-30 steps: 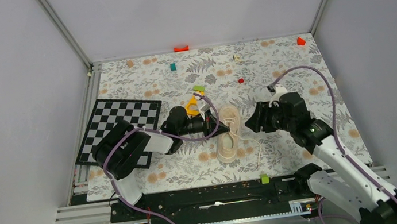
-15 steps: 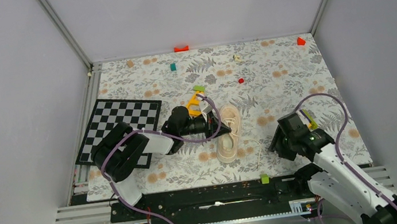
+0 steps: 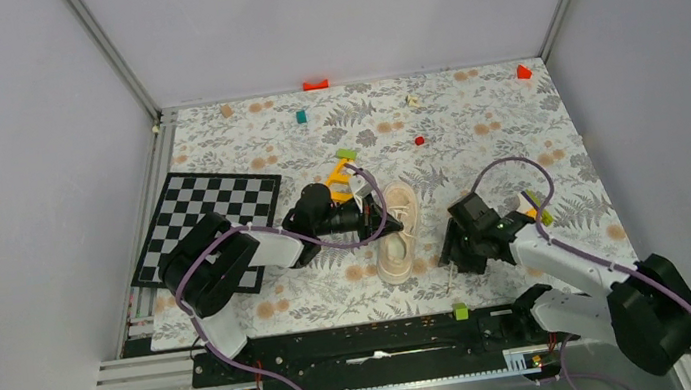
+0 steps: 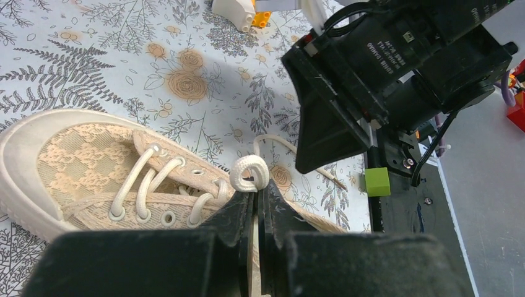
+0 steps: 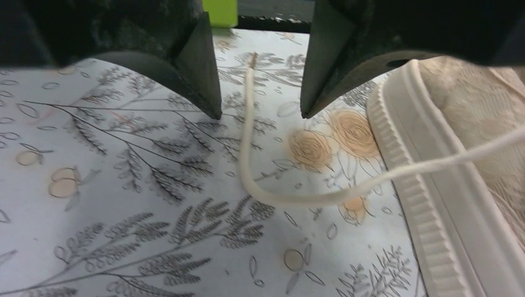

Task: Tie the shoes
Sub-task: Wrap the shoelace around the shoelace.

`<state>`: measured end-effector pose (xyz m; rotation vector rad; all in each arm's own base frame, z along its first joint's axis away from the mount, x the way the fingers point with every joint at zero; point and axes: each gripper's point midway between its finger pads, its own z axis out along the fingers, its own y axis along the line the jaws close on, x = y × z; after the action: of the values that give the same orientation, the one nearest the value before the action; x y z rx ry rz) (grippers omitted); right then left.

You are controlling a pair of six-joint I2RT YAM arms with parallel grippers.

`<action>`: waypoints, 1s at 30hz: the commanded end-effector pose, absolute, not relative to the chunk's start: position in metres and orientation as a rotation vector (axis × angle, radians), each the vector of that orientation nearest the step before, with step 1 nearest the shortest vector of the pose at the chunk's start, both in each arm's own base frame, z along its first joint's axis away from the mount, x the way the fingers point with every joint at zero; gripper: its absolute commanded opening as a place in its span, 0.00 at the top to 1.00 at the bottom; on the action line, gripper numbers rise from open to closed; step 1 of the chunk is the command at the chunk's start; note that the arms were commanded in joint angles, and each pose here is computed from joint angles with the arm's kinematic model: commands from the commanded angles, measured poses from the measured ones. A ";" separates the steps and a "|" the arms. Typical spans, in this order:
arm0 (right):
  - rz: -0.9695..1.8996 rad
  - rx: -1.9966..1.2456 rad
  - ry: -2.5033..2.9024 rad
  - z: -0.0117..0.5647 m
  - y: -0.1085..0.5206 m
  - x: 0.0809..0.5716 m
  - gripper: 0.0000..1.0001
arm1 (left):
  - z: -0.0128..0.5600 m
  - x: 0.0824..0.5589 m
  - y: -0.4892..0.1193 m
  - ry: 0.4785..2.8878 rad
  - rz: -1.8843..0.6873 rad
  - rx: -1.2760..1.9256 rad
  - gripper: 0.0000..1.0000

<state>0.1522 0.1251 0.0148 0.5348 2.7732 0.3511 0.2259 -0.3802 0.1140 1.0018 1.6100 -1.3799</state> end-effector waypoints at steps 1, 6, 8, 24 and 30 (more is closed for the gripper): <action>0.239 0.589 2.769 -0.003 0.122 0.161 0.49 | 0.148 0.225 -0.388 1.468 -1.387 1.049 1.00; 0.114 0.623 2.736 -0.008 0.106 0.165 1.00 | 0.150 0.212 -0.388 1.419 -1.444 1.144 1.00; 0.107 0.598 2.706 0.001 0.104 0.171 1.00 | 0.152 0.210 -0.389 1.406 -1.465 1.161 1.00; 0.506 0.194 2.405 0.167 0.189 0.283 1.00 | 0.147 0.205 -0.386 1.406 -1.446 1.228 1.00; 0.734 0.086 2.420 0.188 0.232 0.290 1.00 | 0.145 0.207 -0.387 1.424 -1.438 1.232 1.00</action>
<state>0.2949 0.2069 0.1683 0.2017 2.4322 0.5637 0.2063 -0.3803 0.1147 1.1802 1.5597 -1.4425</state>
